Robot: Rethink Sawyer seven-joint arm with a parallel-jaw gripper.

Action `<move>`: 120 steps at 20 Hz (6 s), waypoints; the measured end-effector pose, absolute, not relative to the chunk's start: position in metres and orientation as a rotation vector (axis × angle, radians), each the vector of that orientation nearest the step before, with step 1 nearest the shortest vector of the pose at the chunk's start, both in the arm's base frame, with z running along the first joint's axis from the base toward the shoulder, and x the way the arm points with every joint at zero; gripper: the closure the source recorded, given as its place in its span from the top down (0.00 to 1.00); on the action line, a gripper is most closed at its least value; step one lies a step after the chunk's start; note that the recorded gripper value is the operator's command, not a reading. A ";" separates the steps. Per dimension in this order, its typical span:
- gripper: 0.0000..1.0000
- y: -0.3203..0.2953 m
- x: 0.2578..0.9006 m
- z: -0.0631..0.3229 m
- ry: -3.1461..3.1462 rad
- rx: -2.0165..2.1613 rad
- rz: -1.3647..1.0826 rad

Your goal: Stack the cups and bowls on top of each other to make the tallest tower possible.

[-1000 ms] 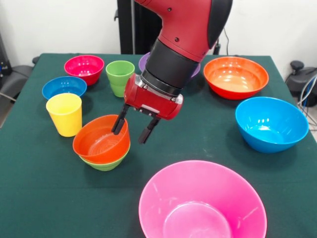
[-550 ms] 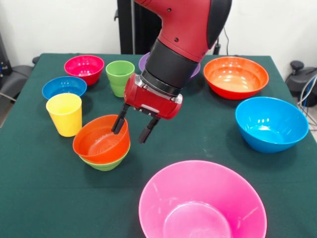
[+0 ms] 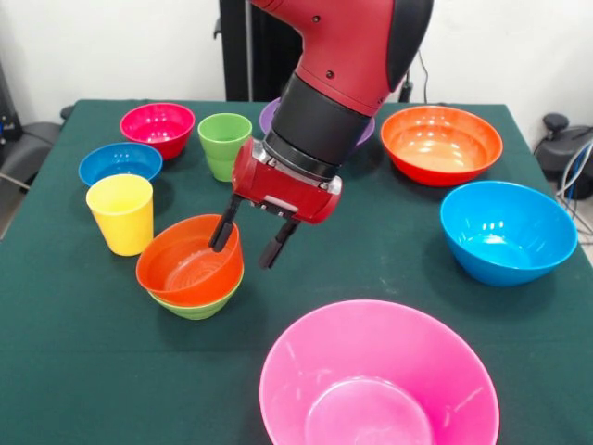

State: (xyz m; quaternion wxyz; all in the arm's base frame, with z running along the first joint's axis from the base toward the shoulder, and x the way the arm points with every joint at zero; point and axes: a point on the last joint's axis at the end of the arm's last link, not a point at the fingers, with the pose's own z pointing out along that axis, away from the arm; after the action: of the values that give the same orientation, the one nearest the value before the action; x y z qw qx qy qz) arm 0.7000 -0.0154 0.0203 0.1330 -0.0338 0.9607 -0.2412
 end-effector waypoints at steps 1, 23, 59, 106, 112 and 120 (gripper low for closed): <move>1.00 -0.015 0.700 0.020 2.784 -0.099 -0.698; 1.00 -0.031 0.700 0.016 2.743 -0.118 -0.693; 1.00 -0.050 0.668 -0.020 2.854 -0.021 -0.580; 1.00 -0.044 0.662 -0.025 2.860 -0.077 -0.585; 1.00 -0.044 0.662 -0.024 2.859 -0.083 -0.587; 0.00 -0.043 0.663 -0.022 2.856 -0.079 -0.584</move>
State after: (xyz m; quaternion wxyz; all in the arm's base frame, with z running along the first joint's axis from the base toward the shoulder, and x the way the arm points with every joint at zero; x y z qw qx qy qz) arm 0.6632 -0.0435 -0.0222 0.1123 -0.0271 0.9732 -0.1989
